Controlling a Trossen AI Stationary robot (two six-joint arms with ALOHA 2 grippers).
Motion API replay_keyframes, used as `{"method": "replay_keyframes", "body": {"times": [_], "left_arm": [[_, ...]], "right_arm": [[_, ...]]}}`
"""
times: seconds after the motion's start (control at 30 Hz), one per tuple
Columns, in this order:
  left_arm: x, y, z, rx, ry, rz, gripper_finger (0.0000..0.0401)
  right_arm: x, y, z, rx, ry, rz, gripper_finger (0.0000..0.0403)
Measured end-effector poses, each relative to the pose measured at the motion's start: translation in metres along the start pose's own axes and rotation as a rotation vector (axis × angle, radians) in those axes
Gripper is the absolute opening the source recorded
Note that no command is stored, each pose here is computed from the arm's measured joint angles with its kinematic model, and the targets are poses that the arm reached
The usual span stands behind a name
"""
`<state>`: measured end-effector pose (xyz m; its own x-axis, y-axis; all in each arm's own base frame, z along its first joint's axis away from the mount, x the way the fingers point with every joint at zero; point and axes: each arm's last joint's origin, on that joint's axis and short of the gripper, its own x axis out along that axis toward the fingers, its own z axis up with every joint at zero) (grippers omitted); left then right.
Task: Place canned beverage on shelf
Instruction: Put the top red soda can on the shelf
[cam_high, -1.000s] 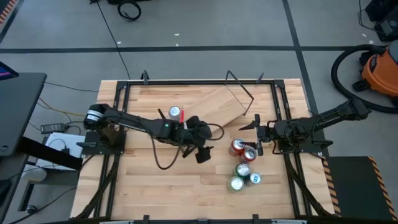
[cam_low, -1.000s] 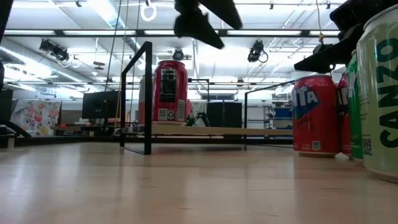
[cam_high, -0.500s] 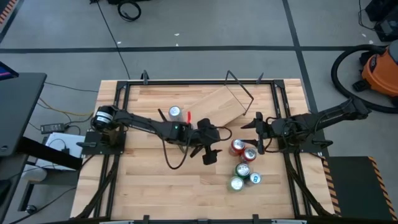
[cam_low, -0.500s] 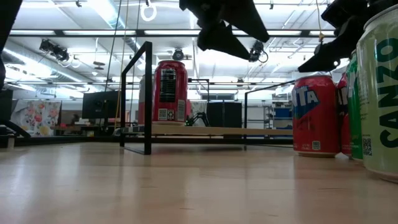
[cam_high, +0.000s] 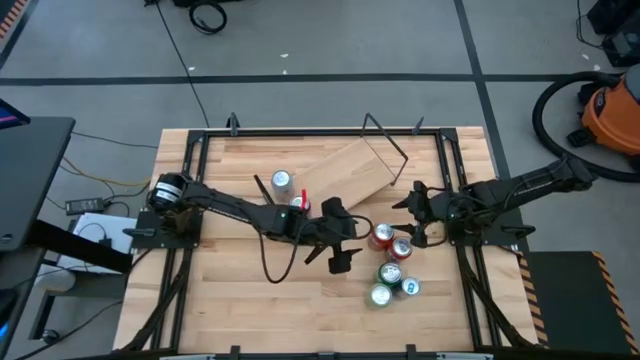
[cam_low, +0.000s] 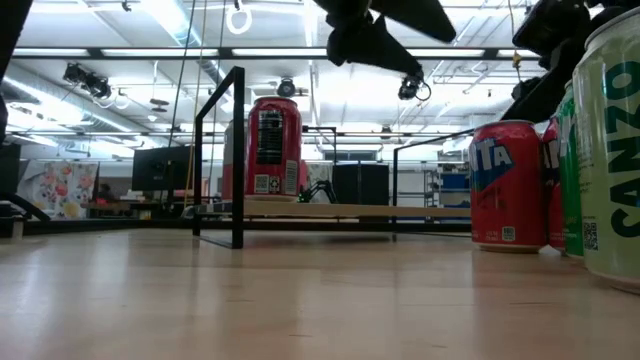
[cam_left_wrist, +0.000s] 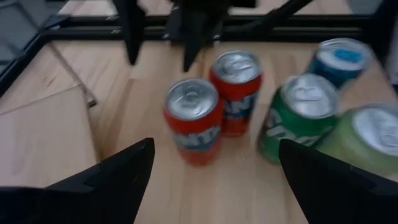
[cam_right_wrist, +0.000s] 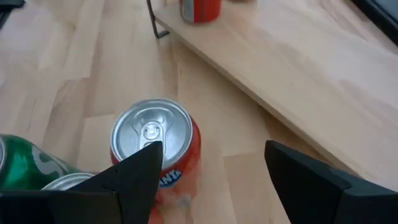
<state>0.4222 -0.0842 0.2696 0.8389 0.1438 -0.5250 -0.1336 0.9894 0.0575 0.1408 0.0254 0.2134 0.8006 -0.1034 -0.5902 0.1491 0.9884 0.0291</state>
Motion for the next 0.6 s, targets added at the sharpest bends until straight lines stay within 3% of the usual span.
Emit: {"method": "replay_keyframes", "body": {"times": [0.4,0.6], "left_arm": [[0.056,0.004,-0.028,-0.018,0.001,0.043,0.0355],[0.067,0.01,-0.034,-0.025,0.012,0.075,0.0355]], "right_arm": [[0.018,0.001,0.003,-0.025,0.042,-0.029,0.0292],[0.023,-0.004,0.004,0.006,0.045,-0.102,0.0292]]}}
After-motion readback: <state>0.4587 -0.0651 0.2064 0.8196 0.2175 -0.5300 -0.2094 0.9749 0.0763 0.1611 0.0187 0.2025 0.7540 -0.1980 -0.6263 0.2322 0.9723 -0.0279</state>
